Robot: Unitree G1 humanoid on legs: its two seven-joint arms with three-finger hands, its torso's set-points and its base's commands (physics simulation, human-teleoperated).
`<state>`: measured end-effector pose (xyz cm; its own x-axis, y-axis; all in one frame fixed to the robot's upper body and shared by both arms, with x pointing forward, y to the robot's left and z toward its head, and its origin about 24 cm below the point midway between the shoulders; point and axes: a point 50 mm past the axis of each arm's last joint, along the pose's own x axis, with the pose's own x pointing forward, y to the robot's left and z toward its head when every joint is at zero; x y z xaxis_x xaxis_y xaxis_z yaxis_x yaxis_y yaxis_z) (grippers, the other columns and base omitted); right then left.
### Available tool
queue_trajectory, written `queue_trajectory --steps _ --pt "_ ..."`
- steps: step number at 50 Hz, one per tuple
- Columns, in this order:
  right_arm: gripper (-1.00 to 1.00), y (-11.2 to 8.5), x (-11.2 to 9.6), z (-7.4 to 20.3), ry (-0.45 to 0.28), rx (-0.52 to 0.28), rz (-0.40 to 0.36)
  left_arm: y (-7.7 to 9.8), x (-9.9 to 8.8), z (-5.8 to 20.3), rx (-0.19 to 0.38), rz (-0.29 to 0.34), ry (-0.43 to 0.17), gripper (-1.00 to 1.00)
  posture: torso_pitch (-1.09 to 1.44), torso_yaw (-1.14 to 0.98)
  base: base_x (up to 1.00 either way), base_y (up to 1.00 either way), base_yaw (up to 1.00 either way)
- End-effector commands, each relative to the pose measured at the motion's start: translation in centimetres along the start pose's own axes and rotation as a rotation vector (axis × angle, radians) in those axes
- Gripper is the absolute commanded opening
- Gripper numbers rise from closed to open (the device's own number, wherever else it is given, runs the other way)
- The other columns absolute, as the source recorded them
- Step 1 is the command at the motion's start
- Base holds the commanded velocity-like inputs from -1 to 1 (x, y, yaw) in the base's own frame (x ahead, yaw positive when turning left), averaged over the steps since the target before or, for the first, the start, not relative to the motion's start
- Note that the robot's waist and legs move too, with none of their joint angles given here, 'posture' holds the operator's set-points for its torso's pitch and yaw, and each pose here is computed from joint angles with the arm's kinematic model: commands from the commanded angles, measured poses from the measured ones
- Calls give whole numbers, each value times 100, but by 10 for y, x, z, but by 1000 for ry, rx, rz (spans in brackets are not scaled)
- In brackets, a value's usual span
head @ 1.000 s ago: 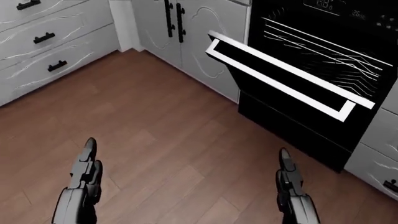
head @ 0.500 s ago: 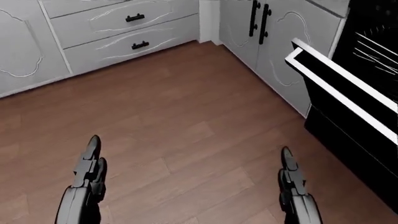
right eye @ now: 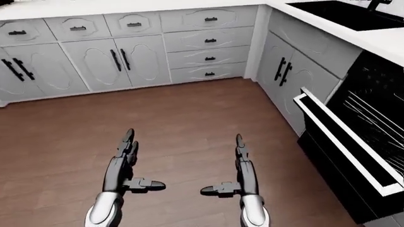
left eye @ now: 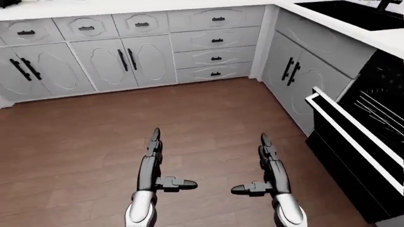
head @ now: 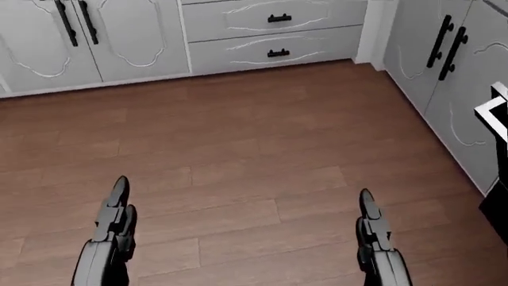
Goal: Close the dishwasher door
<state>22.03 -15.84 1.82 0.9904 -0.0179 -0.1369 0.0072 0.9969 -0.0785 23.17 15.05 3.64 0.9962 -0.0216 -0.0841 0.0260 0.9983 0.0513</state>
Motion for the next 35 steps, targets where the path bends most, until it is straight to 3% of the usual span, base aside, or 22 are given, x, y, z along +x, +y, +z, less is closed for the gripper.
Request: queue_trajectory --steps 1,21,35 --pt "100 3 2 17 -87 4 14 3 1 16 7 11 -86 100 0 0 0 0 61" --pt "100 5 4 19 -88 -3 11 2 1 17 6 9 -87 100 0 0 0 0 59" --pt "100 5 3 18 -71 -10 10 2 0 17 7 10 -88 100 0 0 -17 0 0"
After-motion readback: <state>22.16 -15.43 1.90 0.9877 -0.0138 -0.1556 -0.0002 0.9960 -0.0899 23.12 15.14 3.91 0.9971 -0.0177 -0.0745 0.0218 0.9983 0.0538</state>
